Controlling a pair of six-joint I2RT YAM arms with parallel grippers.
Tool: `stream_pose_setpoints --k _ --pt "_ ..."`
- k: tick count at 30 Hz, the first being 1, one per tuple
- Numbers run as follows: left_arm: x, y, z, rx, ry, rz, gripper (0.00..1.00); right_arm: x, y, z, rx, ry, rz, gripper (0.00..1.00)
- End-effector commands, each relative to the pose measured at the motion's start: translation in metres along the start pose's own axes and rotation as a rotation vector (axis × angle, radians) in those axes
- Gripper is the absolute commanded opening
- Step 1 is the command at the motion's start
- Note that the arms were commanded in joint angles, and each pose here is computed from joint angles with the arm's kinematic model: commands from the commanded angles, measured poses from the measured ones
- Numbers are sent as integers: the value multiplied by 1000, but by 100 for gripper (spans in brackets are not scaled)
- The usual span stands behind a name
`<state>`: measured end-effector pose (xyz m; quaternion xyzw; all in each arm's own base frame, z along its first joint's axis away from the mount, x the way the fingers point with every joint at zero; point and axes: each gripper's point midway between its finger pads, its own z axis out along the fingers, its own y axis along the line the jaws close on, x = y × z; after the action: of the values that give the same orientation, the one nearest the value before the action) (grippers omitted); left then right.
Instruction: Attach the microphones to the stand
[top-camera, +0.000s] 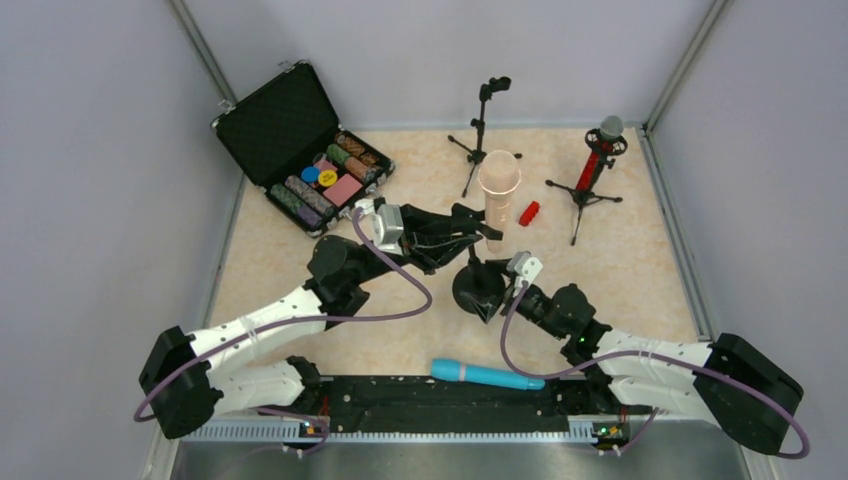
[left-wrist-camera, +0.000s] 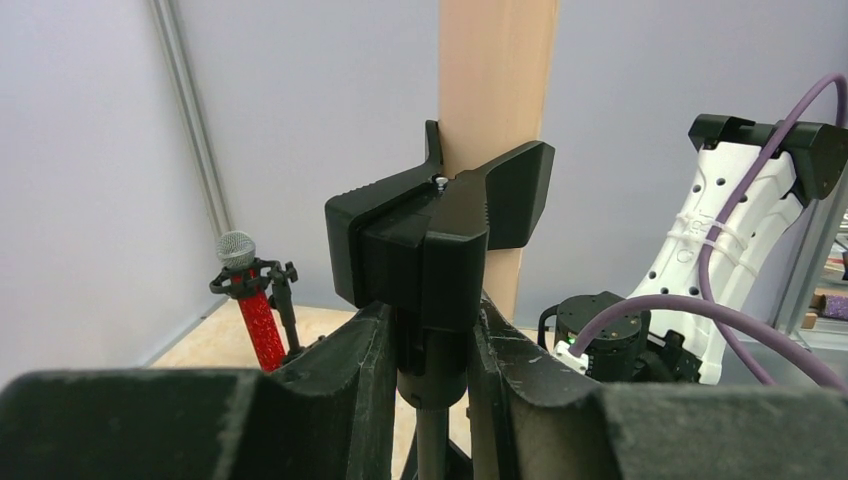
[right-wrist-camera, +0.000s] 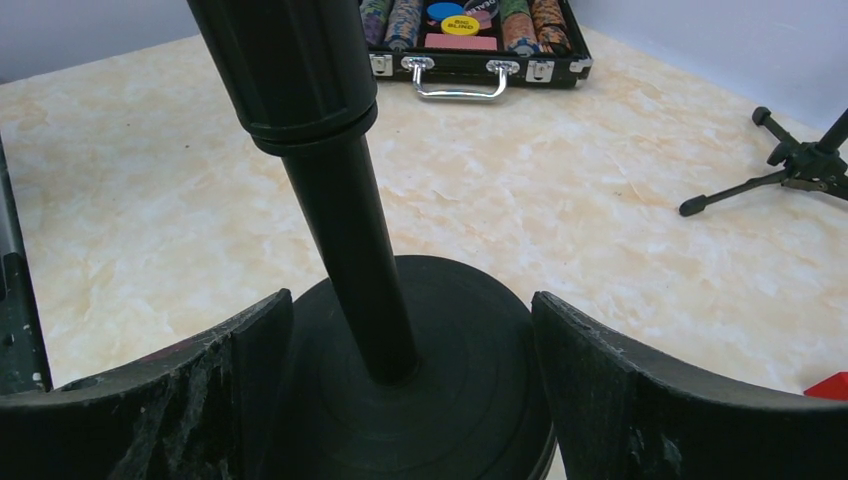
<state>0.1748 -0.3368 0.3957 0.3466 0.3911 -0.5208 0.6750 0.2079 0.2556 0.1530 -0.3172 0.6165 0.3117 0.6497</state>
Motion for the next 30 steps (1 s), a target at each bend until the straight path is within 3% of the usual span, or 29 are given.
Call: stream_pose_setpoints --k 1,14,21,30 --pt "-80 -3 5 -9 -225 126 0 -4 1 0 4 -22 10 87" --pt "-30 39 -1 -218 -69 111 0 -42 -3 -8 34 -111 53 96" --pt "-2 82 -18 -415 15 118 0 -42 -4 -18 51 -127 98 98" --pt "2 132 -52 -544 38 118 0 -35 -5 -26 67 -122 143 98"
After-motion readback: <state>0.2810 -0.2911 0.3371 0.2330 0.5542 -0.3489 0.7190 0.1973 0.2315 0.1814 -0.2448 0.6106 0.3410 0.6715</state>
